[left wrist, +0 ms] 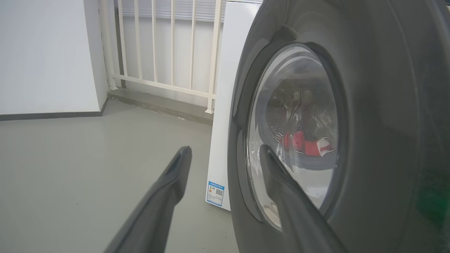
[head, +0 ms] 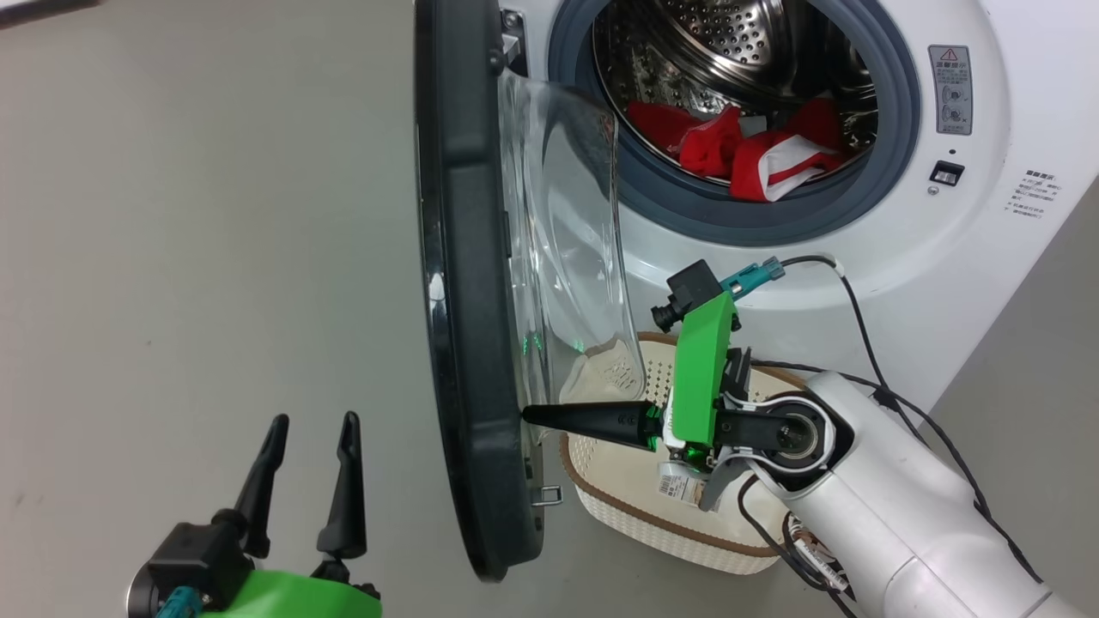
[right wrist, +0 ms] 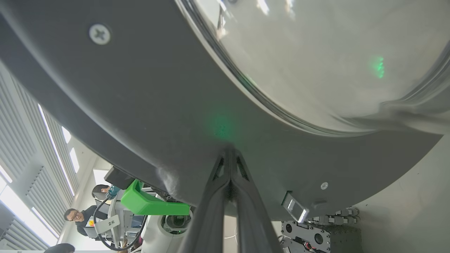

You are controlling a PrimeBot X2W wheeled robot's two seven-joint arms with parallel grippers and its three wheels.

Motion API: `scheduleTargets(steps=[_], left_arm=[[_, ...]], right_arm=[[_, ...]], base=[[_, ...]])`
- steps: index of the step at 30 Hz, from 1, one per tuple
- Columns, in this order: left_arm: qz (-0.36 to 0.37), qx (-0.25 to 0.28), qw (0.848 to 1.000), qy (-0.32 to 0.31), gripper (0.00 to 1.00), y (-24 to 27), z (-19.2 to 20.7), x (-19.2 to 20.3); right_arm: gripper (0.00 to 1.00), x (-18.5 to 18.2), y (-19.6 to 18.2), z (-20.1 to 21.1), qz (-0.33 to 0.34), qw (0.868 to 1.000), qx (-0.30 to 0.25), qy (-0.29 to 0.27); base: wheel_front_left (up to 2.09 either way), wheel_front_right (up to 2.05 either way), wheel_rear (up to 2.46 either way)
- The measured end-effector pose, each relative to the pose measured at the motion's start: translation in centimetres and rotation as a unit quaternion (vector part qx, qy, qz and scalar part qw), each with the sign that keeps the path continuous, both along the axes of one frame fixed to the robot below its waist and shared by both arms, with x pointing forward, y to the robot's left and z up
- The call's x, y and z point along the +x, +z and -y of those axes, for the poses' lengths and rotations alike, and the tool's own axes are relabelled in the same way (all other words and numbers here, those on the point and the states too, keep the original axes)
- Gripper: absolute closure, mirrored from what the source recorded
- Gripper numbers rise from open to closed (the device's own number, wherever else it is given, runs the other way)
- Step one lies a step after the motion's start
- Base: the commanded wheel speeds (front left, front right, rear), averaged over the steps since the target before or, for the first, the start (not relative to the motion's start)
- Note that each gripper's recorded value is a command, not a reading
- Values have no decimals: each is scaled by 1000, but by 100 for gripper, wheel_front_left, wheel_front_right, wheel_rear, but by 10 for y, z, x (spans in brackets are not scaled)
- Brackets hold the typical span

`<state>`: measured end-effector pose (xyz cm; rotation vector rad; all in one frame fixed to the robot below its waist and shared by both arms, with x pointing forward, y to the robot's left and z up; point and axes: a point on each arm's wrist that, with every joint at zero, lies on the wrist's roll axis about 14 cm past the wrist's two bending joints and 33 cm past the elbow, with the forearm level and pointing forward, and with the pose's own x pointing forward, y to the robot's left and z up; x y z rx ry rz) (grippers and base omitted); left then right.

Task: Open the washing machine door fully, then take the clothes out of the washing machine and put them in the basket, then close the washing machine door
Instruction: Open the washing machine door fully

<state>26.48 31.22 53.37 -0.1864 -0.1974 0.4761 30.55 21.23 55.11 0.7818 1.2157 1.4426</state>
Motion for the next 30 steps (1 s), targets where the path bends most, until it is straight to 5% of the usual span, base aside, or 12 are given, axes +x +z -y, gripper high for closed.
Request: scheduleTargets(steps=[9,11,12,21,30], left_arm=[[-2,-3,1000,4,0,-2,0,-2],[-5,-6,1000,4,0,-5,1,-4],[-5,-6,1000,4,0,-6,1,-4],[0,-11,1000,-1,0,-6,3,-6],[4,-11,1000,-7,0,-6,4,-7]], right_arm=[[98,-1,-5,-2,2,1000,-6,-12],[53,3,-5,-2,12,1000,-7,-25],[1,5,-4,-2,16,999,-5,-33],[0,28,5,15,119,986,11,-120],[0,62,-4,47,290,923,7,-253]], base=[[0,0,0],[0,0,0],[0,0,0],[0,0,0],[0,0,0]])
